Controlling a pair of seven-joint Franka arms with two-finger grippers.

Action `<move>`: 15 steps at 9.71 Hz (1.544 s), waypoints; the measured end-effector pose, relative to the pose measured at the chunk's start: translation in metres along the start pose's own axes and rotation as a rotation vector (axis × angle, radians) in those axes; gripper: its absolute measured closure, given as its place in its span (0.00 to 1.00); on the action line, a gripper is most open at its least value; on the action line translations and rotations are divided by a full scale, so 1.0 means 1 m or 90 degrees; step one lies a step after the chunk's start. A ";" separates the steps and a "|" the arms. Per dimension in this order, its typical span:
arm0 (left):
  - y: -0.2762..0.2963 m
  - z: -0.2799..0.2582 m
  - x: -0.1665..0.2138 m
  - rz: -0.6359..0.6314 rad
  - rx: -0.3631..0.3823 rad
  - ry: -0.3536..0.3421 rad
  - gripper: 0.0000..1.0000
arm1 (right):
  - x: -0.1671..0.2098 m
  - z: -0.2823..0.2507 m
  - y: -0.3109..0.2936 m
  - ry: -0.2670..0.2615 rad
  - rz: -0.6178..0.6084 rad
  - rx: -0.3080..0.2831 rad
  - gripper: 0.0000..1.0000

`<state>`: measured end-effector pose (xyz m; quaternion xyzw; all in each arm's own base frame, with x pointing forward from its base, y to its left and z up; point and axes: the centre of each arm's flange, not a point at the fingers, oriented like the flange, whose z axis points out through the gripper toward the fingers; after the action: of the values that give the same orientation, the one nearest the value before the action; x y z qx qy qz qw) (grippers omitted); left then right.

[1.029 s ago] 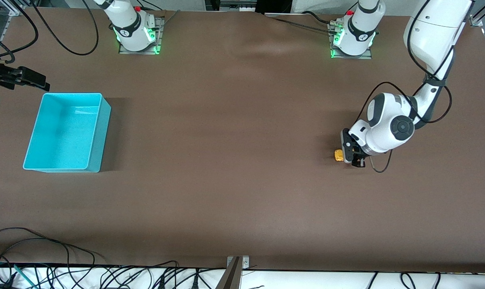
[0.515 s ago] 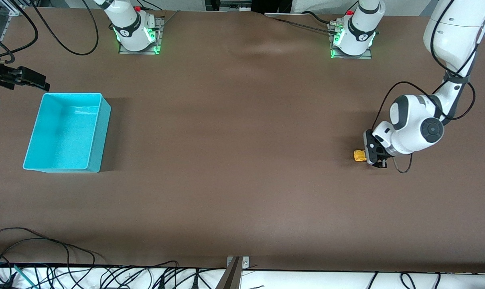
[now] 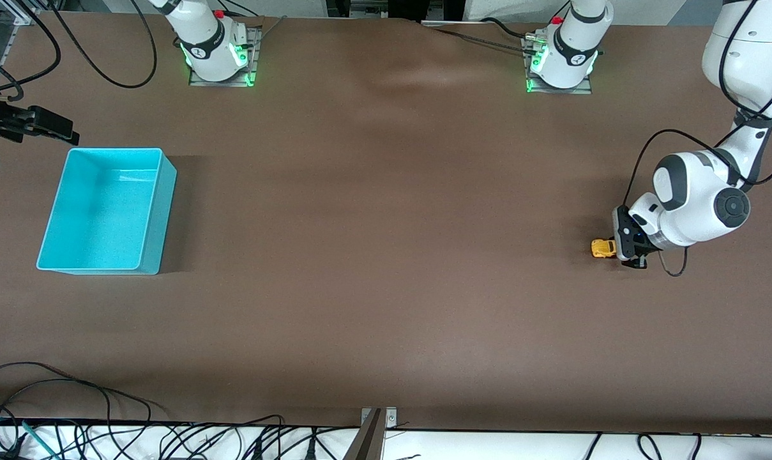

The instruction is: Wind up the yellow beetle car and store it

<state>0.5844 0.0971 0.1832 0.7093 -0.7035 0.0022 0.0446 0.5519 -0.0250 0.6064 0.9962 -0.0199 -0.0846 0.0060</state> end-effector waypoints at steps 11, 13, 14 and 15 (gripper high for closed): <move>-0.004 0.008 -0.023 0.016 0.008 0.002 0.34 | 0.000 0.000 0.000 0.000 0.000 0.000 0.00; -0.011 0.000 -0.025 0.014 -0.003 0.005 0.02 | 0.000 0.000 0.000 0.000 0.000 0.000 0.00; -0.014 -0.014 -0.025 0.011 -0.020 0.008 0.00 | 0.000 0.000 0.000 0.000 0.000 0.000 0.00; -0.017 -0.030 -0.023 0.001 -0.037 0.010 0.00 | 0.000 0.000 0.000 0.000 0.000 0.000 0.00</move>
<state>0.6030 0.1221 0.2106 0.7068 -0.7037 -0.0125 0.0709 0.5519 -0.0248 0.6064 0.9962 -0.0198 -0.0846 0.0060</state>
